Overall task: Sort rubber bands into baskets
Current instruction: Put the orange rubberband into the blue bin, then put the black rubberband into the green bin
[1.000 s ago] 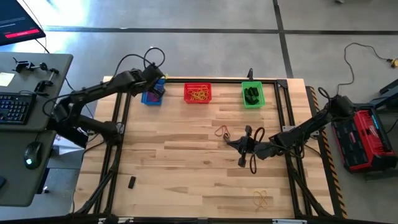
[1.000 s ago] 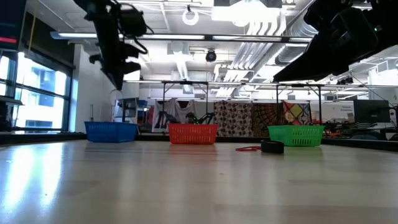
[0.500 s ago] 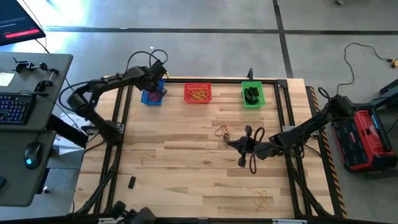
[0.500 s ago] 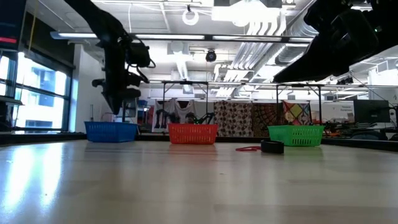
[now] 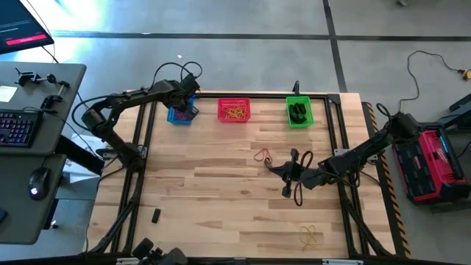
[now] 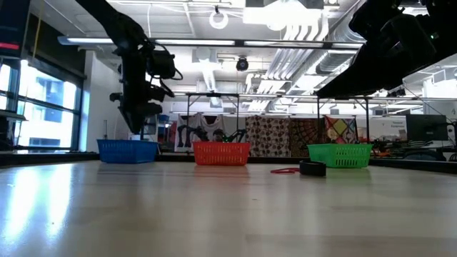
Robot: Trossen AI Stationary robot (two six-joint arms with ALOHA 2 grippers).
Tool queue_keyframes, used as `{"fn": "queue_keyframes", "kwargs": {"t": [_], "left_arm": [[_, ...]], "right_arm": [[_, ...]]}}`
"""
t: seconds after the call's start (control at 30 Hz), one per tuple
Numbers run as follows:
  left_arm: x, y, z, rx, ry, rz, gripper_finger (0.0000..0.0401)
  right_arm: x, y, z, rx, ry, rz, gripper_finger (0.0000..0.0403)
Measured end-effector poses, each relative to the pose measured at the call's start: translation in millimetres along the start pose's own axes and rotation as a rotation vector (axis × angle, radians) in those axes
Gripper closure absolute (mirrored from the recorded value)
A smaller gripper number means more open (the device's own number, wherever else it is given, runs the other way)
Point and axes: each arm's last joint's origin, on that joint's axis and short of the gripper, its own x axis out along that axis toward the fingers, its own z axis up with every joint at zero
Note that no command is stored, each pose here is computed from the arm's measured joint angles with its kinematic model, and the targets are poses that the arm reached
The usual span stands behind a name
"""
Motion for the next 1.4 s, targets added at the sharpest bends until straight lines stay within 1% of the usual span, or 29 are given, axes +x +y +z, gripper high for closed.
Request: {"fn": "queue_keyframes", "kwargs": {"t": [0.17, 0.27, 0.4, 0.5, 0.63, 0.73, 0.83, 0.87, 0.97, 1.1, 1.2, 1.4], "left_arm": [[-7.4, -7.9, 1.3, 0.023, -0.045, 0.021, 0.0295], [-10.5, -15.1, 4.4, 0.03, -0.09, 0.012, 0.0274], [-12.4, -28.0, 7.8, 0.035, -0.174, -0.008, 0.0257], [-12.5, -39.4, 7.4, 0.05, -0.228, -0.025, 0.0254], [-15.8, -52.1, 1.4, 0.084, -0.285, -0.039, 0.0253], [-26.1, -58.1, -3.9, 0.09, -0.356, -0.061, 0.0253], [-40.2, -62.8, -11.8, 0.093, -0.454, -0.093, 0.0253], [-45.5, -63.9, -15.7, 0.093, -0.487, -0.111, 0.0253], [-63.3, -68.8, -28.9, 0.096, -0.605, -0.212, 0.0253], [-83.4, -79.5, -52.9, 0.104, -0.758, -0.367, 0.0253], [-96.7, -89.1, -70.1, 0.108, -0.871, -0.468, 0.0253], [-119.2, -109.9, -101.7, 0.174, -0.975, -0.634, 0.0254]], "right_arm": [[0.1, -0.5, -1.2, -0.016, 0.011, -0.004, 0.0403], [0.1, -1.0, -2.8, -0.027, 0.025, -0.008, 0.0403], [0.1, -1.1, -2.9, -0.028, 0.026, -0.009, 0.0402], [1.7, -3.5, -2.4, -0.007, 0.028, -0.02, 0.0395], [6.8, -11.9, -1.2, 0.037, 0.034, -0.065, 0.0366], [9.8, -18.0, -1.4, 0.072, 0.043, -0.104, 0.0329], [11.7, -22.9, -3.0, 0.112, 0.059, -0.142, 0.0286], [11.9, -23.8, -3.6, 0.123, 0.061, -0.153, 0.0273], [12.2, -24.3, -5.4, 0.136, 0.069, -0.171, 0.0237], [17.5, -22.5, -10.5, 0.139, 0.079, -0.19, 0.0206], [24.0, -20.5, -18.8, 0.123, 0.105, -0.212, 0.0198], [37.3, -16.1, -35.7, 0.128, 0.144, -0.241, 0.0196]]}}
